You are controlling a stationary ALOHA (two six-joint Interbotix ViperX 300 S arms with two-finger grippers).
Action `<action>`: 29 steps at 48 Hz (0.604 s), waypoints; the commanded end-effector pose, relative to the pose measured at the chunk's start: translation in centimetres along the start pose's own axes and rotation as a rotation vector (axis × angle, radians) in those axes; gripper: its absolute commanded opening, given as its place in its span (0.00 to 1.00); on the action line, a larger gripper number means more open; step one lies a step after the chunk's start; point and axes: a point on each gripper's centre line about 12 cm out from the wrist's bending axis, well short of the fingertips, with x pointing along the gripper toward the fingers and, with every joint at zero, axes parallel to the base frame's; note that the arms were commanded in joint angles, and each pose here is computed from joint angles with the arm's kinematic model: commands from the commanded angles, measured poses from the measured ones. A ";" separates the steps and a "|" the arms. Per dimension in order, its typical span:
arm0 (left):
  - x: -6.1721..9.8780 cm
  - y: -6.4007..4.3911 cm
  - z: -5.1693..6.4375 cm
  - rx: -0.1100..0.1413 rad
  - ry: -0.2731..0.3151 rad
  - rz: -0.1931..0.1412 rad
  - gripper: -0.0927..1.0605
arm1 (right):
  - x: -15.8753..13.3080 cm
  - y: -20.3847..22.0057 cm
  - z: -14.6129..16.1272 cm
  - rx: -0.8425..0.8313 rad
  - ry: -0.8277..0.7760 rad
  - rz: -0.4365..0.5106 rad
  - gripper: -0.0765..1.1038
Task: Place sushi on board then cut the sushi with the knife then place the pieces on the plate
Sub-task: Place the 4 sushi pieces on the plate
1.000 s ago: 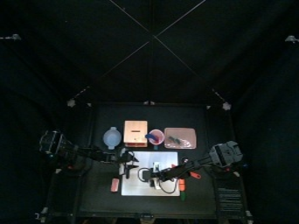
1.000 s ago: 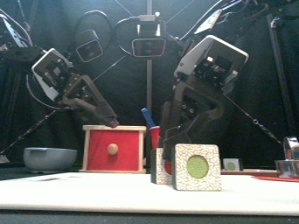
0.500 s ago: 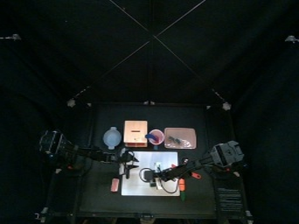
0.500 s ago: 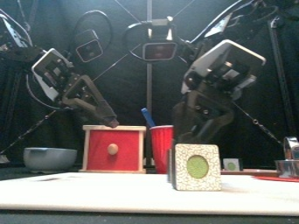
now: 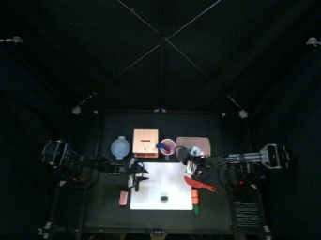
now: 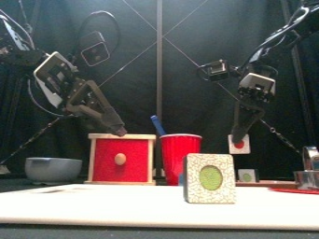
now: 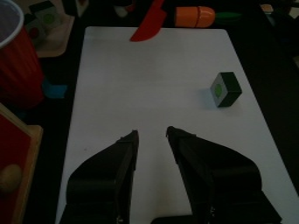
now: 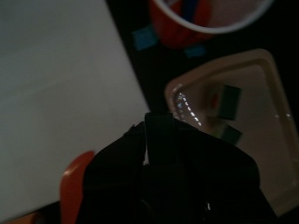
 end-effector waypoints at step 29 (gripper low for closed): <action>0.2 0.0 1.0 0.000 -0.029 -0.001 0.72 | 3.6 -10.1 -5.5 0.292 0.076 -0.162 0.72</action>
